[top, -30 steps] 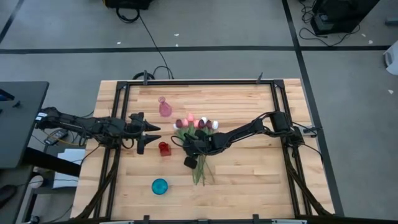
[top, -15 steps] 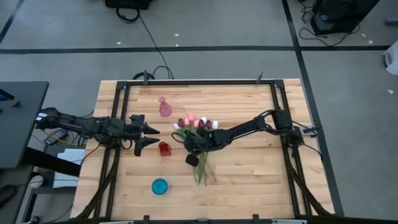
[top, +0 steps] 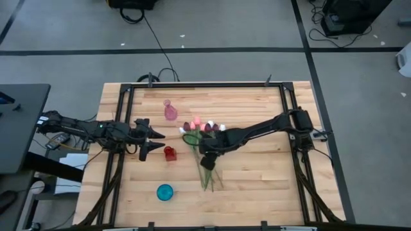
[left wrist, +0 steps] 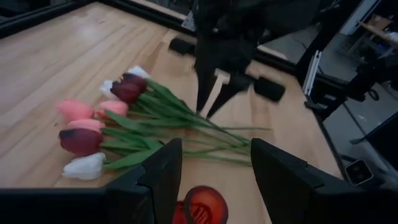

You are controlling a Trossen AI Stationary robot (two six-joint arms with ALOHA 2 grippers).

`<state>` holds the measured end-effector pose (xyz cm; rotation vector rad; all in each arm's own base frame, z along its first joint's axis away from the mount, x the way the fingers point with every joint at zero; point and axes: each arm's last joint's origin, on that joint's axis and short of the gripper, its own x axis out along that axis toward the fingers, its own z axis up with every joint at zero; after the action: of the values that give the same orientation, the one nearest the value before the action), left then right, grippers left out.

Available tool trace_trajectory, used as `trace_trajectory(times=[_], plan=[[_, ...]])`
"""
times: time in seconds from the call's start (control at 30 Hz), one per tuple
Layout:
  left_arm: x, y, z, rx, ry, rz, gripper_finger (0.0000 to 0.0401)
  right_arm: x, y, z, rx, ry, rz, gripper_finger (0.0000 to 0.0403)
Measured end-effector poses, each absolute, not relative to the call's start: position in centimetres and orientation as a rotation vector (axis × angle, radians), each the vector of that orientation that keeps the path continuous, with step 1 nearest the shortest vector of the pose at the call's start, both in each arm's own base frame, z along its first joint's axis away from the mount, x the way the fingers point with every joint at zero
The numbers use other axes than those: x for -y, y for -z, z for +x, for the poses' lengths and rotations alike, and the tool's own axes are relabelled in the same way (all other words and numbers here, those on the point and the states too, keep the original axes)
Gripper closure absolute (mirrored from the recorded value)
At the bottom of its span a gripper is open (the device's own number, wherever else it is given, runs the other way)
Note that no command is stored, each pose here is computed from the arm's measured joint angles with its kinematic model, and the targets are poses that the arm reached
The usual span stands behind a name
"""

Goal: Sort flowers into vase by color
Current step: Put the right red flower into the pink vase

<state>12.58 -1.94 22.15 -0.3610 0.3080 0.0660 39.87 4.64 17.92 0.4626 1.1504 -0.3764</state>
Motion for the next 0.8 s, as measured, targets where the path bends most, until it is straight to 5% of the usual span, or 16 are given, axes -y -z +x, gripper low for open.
trace_trajectory(times=[0.2,0.8], plan=[[1.9,-22.2,12.6,-0.304,-0.067,-0.361,0.0204,-4.6,-18.5,38.7,-1.196,0.528,0.628,0.0275],[1.9,-22.2,12.6,-0.301,-0.081,-0.358,0.0204,-4.6,-15.7,39.9,-1.218,0.493,0.72,0.0231]])
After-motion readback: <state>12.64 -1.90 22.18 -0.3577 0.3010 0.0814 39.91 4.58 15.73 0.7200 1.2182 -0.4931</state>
